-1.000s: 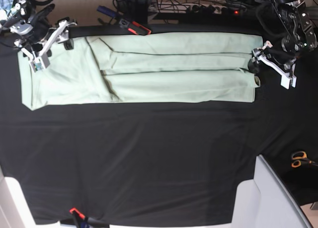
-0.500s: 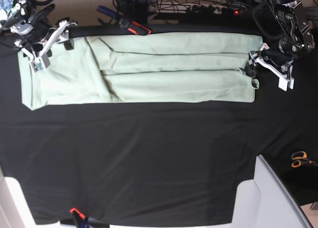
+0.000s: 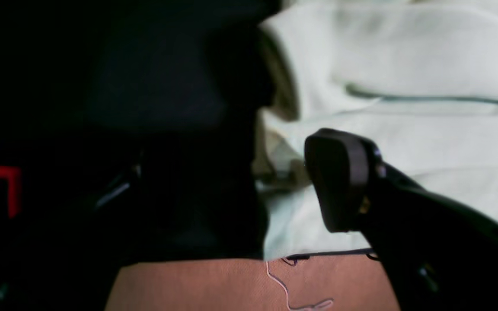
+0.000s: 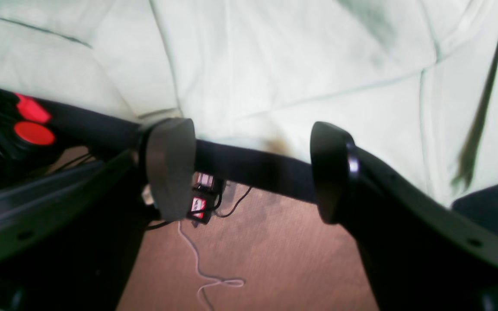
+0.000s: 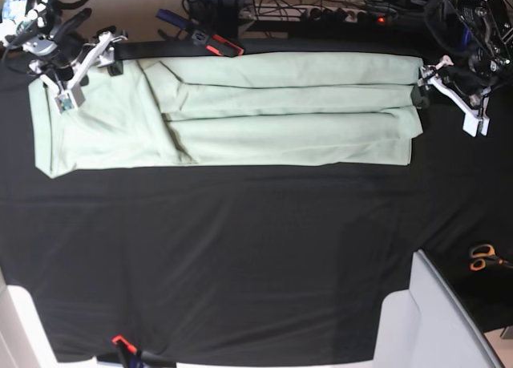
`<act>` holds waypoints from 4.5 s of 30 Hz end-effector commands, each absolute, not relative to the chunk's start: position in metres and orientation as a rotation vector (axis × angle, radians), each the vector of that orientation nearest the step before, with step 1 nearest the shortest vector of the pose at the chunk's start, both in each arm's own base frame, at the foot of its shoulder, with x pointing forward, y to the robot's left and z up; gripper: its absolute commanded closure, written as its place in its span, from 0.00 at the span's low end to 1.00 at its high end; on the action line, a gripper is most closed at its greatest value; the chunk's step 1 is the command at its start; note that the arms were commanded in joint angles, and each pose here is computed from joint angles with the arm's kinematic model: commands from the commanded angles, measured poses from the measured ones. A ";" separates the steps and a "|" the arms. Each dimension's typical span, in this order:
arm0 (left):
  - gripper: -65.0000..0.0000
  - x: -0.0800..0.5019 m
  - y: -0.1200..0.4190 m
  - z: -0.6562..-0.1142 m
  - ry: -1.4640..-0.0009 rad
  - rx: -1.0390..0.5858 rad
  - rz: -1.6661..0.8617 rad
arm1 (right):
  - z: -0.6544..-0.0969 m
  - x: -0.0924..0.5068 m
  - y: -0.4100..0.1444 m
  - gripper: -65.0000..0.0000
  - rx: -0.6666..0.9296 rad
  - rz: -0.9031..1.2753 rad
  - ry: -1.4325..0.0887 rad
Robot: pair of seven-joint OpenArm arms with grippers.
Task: Fold the T-shirt properly
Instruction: 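Grasp the folded shirt's end with the left gripper, right gripper holding, then carry the shirt end with the left gripper toward the right gripper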
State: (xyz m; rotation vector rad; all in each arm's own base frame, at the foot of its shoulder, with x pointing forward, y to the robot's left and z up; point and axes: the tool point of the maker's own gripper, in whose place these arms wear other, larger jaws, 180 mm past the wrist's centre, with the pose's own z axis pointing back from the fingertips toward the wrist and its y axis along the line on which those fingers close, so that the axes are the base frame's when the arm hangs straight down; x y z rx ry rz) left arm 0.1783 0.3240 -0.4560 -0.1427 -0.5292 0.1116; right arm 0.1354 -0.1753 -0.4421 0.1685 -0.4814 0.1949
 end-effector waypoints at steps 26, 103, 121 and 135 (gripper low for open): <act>0.27 0.205 0.327 -0.446 -0.609 -0.167 0.143 | -0.434 0.142 -0.175 0.39 0.170 0.204 -0.520; 1.00 0.215 0.153 -0.427 -0.588 0.056 -0.272 | -0.431 0.151 -0.175 0.39 0.169 0.207 -0.540; 1.00 0.225 0.043 -0.416 -0.618 -0.110 -0.534 | -0.432 0.150 -0.175 0.39 0.170 0.206 -0.537; 1.00 0.239 -0.021 -0.395 -0.635 -0.181 -0.673 | -0.432 0.150 -0.174 0.39 0.172 0.205 -0.536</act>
